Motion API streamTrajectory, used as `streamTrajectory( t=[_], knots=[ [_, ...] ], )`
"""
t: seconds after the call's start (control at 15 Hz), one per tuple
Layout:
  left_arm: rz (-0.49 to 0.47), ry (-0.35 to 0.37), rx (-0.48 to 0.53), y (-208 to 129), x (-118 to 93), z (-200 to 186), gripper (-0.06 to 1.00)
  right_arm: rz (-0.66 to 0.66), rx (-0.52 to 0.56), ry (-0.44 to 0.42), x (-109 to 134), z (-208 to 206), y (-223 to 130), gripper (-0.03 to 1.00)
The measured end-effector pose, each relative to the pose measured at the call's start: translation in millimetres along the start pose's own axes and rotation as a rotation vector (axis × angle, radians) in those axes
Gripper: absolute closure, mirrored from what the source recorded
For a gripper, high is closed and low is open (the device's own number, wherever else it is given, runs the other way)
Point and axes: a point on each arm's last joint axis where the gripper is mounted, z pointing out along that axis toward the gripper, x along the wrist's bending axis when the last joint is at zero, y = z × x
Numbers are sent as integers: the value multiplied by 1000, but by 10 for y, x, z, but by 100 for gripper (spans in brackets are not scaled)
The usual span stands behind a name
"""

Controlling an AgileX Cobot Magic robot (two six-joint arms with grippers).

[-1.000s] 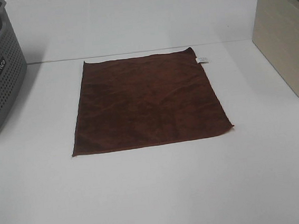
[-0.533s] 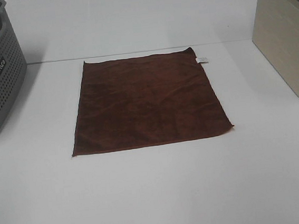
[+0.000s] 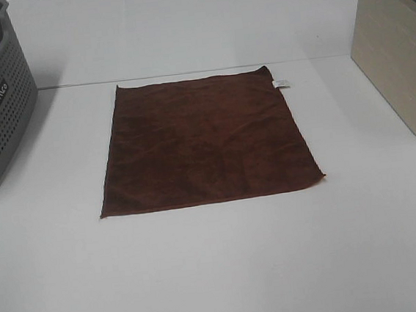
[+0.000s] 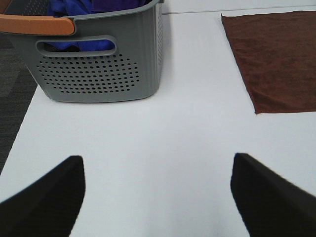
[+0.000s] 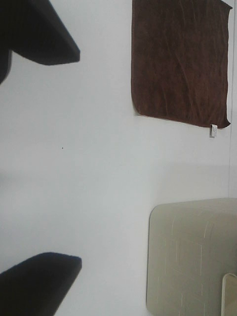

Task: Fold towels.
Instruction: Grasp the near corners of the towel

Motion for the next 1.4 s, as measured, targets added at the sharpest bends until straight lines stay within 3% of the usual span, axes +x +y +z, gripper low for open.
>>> streamTrajectory(
  t=[1.4],
  knots=[
    [0,0,0,0,0,0,19,0,0,0,0,0,0,-2]
  ],
)
